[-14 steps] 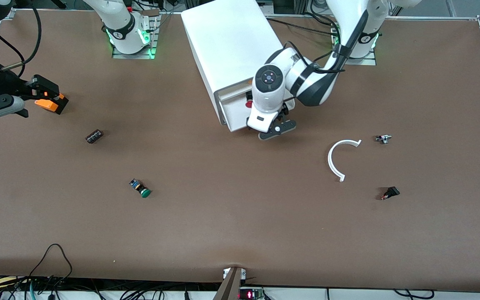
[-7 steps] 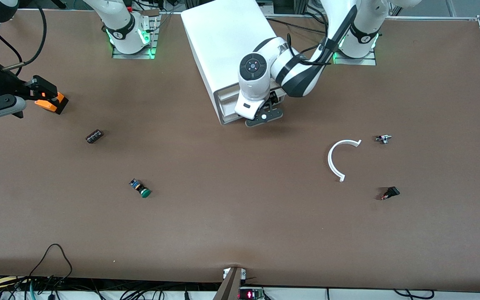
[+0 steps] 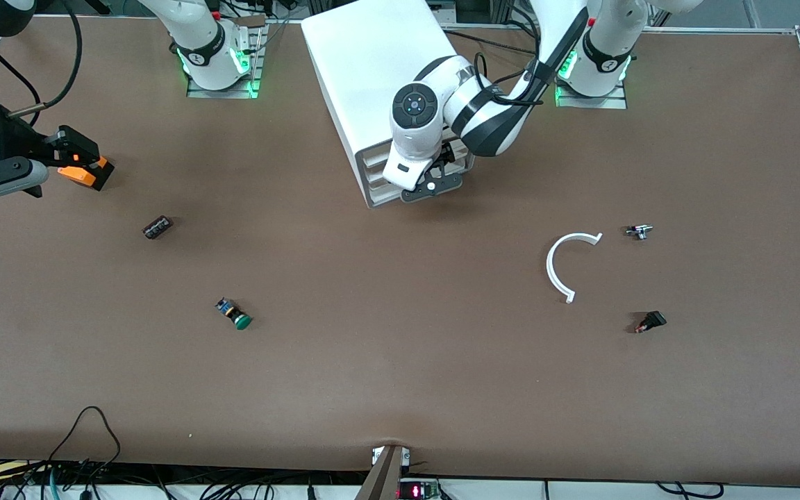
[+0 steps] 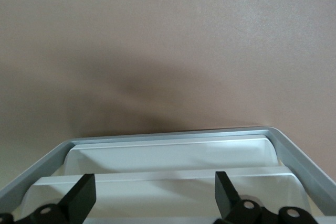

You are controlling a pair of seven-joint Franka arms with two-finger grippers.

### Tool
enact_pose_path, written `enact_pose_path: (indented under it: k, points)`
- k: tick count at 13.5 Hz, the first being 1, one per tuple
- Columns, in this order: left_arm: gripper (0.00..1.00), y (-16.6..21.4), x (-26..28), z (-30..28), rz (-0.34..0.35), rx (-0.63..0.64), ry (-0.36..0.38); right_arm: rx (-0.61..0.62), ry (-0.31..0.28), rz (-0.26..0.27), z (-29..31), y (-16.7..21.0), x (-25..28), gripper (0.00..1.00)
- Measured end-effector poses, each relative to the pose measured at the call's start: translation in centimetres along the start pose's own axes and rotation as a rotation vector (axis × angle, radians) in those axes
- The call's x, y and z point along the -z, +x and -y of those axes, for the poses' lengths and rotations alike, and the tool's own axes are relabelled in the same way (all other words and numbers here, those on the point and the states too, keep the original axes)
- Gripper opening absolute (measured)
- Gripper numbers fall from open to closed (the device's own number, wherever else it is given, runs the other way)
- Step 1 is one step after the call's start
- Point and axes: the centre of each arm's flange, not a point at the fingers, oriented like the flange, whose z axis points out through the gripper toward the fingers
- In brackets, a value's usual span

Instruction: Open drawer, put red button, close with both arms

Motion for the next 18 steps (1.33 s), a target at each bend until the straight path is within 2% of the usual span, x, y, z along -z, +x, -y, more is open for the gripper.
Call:
enact_pose_path:
  k: [4, 6, 8, 11, 13, 15, 18]
  points:
    - [1.0, -0.1, -0.1, -0.1, 0.009, -0.01, -0.003, 0.0, 0.0, 0.0, 0.0, 0.0, 0.0, 1.0]
    - [1.0, 0.7, 0.0, 0.2, 0.012, -0.056, -0.007, 0.001, 0.0, 0.0, 0.0, 0.0, 0.0, 1.0]
    - [1.0, 3.9, 1.2, 1.4, 0.017, -0.121, -0.018, 0.001, 0.0, 0.0, 0.0, 0.0, 0.0, 1.0]
    - [1.0, 11.1, 4.7, 5.0, 0.035, -0.253, -0.039, 0.001, 0.0, 0.0, 0.1, 0.0, 0.0, 1.0]
    - [1.0, 14.5, 5.6, 7.1, 0.082, -0.36, -0.109, 0.001, 0.0, 0.0, 0.1, 0.0, 0.0, 1.0]
    - [1.0, 16.7, 4.9, 7.9, 0.155, -0.452, -0.228, 0.002, 0.0, 0.0, 0.1, 0.0, 0.0, 1.0]
    - [1.0, 19.6, 4.9, 8.3, 0.157, -0.496, -0.291, 0.002, 0.0, -0.001, 0.1, 0.0, 0.0, 1.0]
